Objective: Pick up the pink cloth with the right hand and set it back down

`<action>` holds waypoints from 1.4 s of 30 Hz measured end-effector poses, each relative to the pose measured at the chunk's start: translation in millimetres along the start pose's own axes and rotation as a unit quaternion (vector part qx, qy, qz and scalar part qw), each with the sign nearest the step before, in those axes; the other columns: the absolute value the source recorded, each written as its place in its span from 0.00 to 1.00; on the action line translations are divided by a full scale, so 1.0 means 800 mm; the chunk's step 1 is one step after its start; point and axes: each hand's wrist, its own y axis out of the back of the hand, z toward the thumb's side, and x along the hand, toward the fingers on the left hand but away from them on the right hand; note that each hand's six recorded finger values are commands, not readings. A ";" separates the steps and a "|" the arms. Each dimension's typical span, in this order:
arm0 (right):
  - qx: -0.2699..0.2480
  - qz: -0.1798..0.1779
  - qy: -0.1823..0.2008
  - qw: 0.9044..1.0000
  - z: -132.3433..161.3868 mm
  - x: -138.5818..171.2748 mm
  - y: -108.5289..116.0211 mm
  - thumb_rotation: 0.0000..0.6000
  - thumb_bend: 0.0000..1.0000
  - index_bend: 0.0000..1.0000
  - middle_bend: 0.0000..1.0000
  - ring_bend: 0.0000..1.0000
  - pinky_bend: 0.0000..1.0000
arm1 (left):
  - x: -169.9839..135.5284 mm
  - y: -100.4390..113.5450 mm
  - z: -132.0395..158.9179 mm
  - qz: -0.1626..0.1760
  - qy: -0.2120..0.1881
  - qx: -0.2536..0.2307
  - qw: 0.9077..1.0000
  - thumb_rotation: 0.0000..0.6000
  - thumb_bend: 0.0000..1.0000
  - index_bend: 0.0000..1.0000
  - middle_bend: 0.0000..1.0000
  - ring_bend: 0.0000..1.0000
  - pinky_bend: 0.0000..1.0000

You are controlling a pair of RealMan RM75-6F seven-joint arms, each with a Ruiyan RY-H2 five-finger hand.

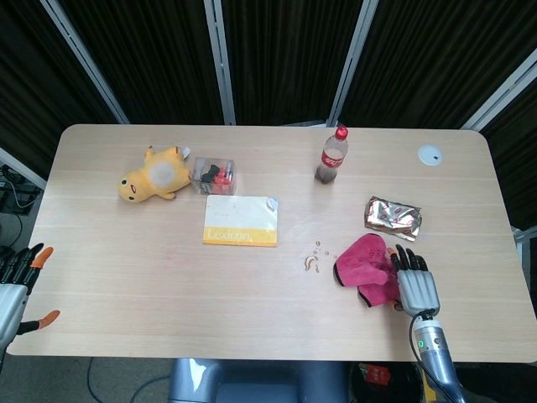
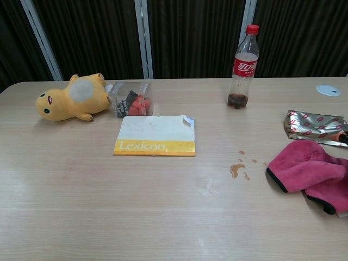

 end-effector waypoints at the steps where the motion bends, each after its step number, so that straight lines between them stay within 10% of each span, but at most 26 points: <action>1: 0.002 0.001 0.000 1.000 0.000 -0.001 -0.001 1.00 0.03 0.05 0.00 0.00 0.12 | 0.000 0.000 0.000 -0.001 0.001 -0.001 1.000 1.00 0.00 0.00 0.00 0.00 0.00; 18: -0.006 0.007 0.007 1.000 0.015 -0.017 -0.019 1.00 0.33 0.22 0.09 0.01 0.20 | 0.001 -0.001 -0.001 -0.001 0.004 -0.006 1.000 1.00 0.00 0.00 0.00 0.00 0.00; 30: -0.019 -0.021 0.026 0.999 0.028 -0.023 -0.015 1.00 0.49 0.67 0.55 0.46 0.68 | 0.002 0.000 -0.001 0.004 0.003 -0.013 1.000 1.00 0.00 0.00 0.00 0.00 0.00; 42: -0.054 -0.040 0.066 0.996 0.077 -0.021 0.001 1.00 0.52 0.74 0.61 0.52 0.74 | 0.001 0.000 -0.001 0.004 0.005 -0.018 1.000 1.00 0.00 0.00 0.00 0.00 0.00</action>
